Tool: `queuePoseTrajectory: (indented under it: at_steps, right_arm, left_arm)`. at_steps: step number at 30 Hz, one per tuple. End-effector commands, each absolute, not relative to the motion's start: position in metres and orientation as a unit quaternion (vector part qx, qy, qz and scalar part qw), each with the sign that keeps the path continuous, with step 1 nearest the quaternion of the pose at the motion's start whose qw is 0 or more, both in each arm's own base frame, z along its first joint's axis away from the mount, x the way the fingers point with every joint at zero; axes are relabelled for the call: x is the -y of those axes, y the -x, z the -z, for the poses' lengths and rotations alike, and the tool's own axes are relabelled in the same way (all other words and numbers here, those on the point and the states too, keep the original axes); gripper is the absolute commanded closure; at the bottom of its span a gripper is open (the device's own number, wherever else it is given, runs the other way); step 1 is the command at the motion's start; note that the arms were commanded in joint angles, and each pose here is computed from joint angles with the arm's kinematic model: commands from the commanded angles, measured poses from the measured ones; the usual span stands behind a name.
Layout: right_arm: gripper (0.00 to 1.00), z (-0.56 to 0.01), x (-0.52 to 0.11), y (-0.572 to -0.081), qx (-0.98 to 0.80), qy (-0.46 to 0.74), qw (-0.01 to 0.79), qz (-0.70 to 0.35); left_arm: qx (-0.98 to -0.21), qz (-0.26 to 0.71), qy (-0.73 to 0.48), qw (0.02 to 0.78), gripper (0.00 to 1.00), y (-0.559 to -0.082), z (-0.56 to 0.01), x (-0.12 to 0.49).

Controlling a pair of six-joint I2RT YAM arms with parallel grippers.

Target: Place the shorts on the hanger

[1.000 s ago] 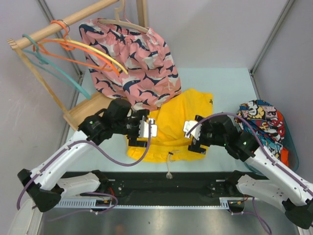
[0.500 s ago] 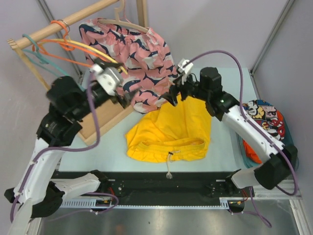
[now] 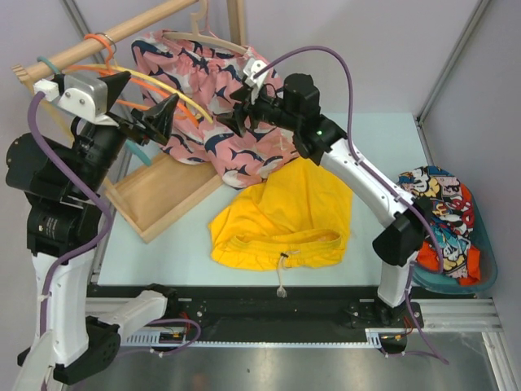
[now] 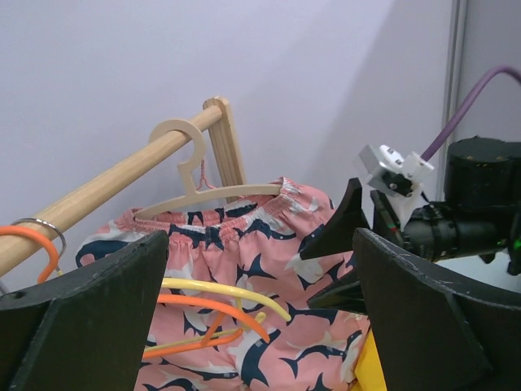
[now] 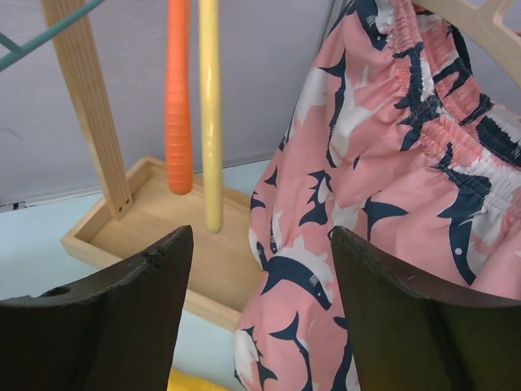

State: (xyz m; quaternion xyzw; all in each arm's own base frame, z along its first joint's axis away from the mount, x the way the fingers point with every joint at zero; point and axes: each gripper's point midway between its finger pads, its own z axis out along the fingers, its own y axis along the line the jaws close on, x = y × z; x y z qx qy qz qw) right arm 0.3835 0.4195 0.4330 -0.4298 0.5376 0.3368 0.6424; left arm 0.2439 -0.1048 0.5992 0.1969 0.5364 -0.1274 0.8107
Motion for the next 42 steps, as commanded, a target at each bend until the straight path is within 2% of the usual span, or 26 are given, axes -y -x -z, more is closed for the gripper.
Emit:
queuePoseTrajectory:
  at_steps: [1,6,13,19,36,39,40,42]
  right_arm:
    - [0.28,-0.450,-0.430,-0.388,-0.513,0.431,0.655,-0.349]
    - [0.29,-0.445,-0.446,-0.373,-0.494,0.459,0.636,-0.377]
    - [0.32,-0.438,-0.459,-0.381,-0.489,0.466,0.641,-0.363]
    - [0.46,-0.436,-0.468,-0.392,-0.484,0.466,0.660,-0.337]
    - [0.56,-0.449,-0.497,-0.401,-0.440,0.471,0.705,-0.294]
    - [0.62,-0.450,-0.501,-0.404,-0.439,0.469,0.707,-0.294]
    - [0.70,-0.449,-0.502,-0.404,-0.440,0.469,0.707,-0.296]
    - [0.73,-0.449,-0.504,-0.403,-0.437,0.469,0.707,-0.298]
  left_arm:
    - [-0.507,0.133,-0.173,0.834,0.00,-0.225,-0.625,0.093]
    - [-0.511,0.111,-0.157,0.838,0.00,-0.227,-0.622,0.082]
    - [-0.516,0.098,-0.138,0.840,0.00,-0.227,-0.620,0.071]
    - [-0.513,0.094,-0.138,0.842,0.00,-0.225,-0.621,0.069]
    - [-0.513,0.085,-0.136,0.843,0.00,-0.227,-0.623,0.067]
    - [-0.511,0.079,-0.135,0.845,0.00,-0.227,-0.625,0.065]
    - [-0.511,0.078,-0.136,0.845,0.00,-0.227,-0.626,0.065]
    - [-0.511,0.073,-0.135,0.846,0.00,-0.227,-0.626,0.063]
